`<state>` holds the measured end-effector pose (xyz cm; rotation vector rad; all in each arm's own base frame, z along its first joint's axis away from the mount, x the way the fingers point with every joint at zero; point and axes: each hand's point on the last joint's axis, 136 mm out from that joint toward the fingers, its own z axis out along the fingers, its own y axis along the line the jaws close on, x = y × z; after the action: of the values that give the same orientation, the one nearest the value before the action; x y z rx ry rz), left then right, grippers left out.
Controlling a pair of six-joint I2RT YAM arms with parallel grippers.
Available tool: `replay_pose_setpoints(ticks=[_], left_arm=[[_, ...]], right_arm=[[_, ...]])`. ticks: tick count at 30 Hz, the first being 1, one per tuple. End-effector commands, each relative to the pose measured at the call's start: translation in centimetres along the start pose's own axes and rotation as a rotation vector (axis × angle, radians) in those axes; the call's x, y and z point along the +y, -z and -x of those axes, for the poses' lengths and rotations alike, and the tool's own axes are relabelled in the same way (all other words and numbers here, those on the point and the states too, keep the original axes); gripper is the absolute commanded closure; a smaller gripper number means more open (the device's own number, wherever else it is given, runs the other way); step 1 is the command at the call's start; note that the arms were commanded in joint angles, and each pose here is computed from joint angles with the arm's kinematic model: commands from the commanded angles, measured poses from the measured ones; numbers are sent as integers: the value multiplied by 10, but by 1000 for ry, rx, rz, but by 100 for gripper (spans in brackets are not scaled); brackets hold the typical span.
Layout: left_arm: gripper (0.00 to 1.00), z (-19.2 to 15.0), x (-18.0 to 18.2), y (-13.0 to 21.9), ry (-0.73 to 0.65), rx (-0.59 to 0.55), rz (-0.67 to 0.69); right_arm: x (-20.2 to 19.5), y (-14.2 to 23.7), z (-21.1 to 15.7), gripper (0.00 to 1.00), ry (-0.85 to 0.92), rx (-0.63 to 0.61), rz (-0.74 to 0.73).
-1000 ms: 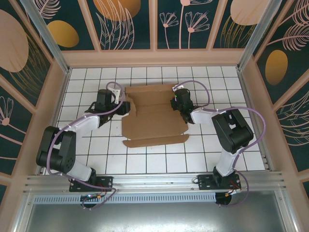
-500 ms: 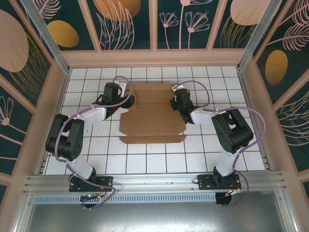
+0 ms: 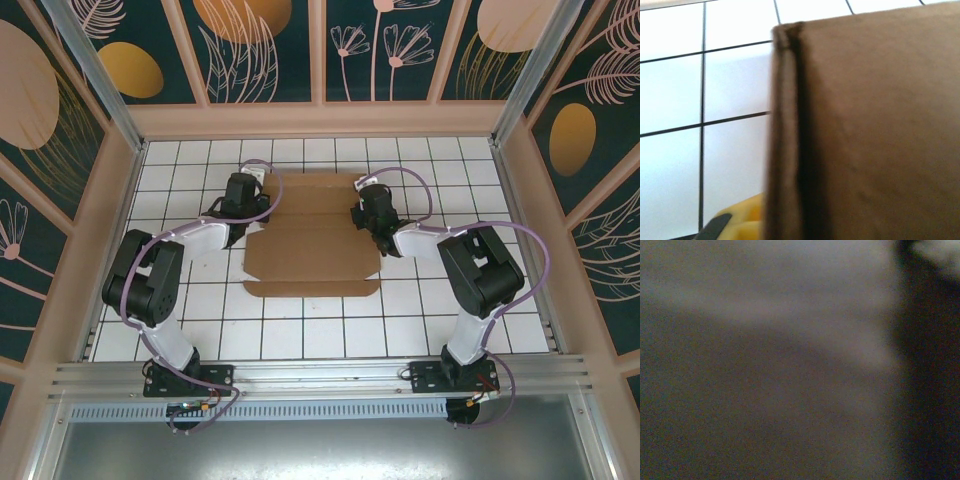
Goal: Fold the paper box
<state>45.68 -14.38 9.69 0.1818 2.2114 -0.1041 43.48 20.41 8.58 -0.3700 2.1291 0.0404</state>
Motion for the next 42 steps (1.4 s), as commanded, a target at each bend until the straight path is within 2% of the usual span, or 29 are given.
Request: replay_pose_setpoints(ticks=[1,3,11,17,19,21,25,27,30,36,38,42], left_arm=[[96,8,14,0,8,-39,98],[100,8,16,0,11,-36,141],[100,0,22,-1,69,-22,295],[100,-1,14,-4,126,-41,251],[93,2,10,-1,143,-65,216],[80,9,1,1,154,-85,152],[56,1,-3,9,172,-94,89],[49,-8,3,10,199,-89,89],[42,-1,7,24,244,-136,69],[33,9,-9,40,243,-187,-50],[31,12,-12,46,236,-200,-74],[29,15,-14,61,245,-226,-106]], right_arm=[[3,-3,-22,86,33,83,2],[1,-2,-20,86,25,80,-10],[8,5,-12,86,9,52,-39],[7,5,-14,87,16,57,-60],[6,6,-14,86,21,55,-62],[3,6,-15,86,21,55,-65],[0,7,-15,82,15,51,-60],[0,9,-12,78,10,44,-56],[3,14,-5,62,-1,17,-35],[6,36,14,33,-12,-65,22],[6,46,22,27,-17,-99,40],[1,66,32,25,-57,-145,40]])
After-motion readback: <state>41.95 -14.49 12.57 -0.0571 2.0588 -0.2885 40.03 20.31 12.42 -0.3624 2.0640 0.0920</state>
